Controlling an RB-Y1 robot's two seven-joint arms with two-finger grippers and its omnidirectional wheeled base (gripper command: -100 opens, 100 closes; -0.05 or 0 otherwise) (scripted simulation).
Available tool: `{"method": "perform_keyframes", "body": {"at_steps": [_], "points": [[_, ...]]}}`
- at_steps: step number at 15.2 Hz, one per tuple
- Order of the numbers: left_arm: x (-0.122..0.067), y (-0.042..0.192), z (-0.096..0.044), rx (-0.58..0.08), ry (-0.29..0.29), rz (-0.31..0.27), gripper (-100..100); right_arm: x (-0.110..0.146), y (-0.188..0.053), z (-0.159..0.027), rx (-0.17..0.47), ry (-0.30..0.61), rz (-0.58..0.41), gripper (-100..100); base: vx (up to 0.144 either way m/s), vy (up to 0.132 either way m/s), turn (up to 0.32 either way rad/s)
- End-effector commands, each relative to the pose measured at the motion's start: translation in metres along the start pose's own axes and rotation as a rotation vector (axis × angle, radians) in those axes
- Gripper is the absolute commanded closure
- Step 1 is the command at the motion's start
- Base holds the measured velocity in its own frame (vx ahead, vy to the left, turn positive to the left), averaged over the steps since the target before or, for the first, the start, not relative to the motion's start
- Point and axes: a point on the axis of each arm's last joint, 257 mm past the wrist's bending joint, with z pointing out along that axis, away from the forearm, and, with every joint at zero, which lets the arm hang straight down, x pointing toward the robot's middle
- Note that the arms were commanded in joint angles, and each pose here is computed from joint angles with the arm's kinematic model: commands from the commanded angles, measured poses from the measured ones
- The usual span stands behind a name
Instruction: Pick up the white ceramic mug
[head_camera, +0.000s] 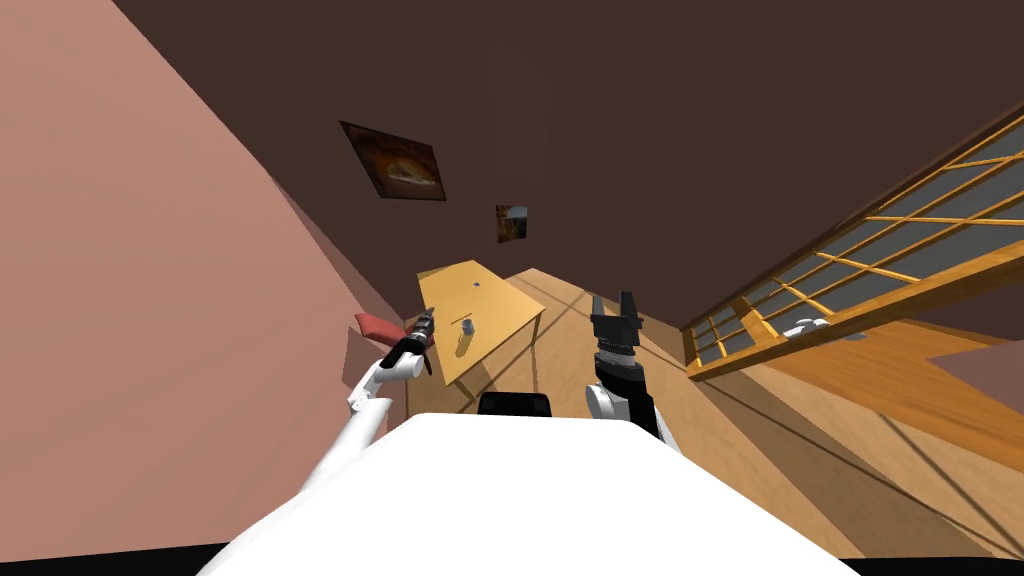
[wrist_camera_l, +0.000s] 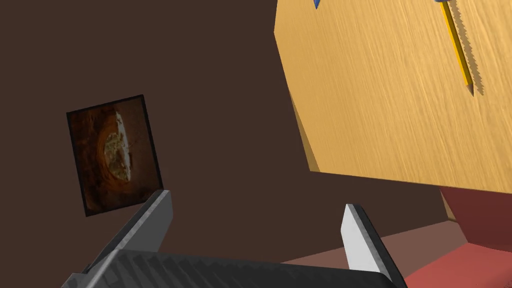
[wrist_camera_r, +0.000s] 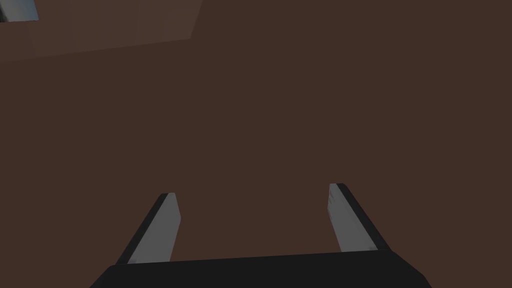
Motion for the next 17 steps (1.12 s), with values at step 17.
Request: {"method": "perform_keyframes", "body": {"at_steps": [17], "points": [[-0.062, 0.133, 0.004, -0.480, -0.045, 0.011, -100, 0.000, 0.000, 0.000, 0.000, 0.000, 0.000, 0, 0.045, -0.050, -0.087]]}}
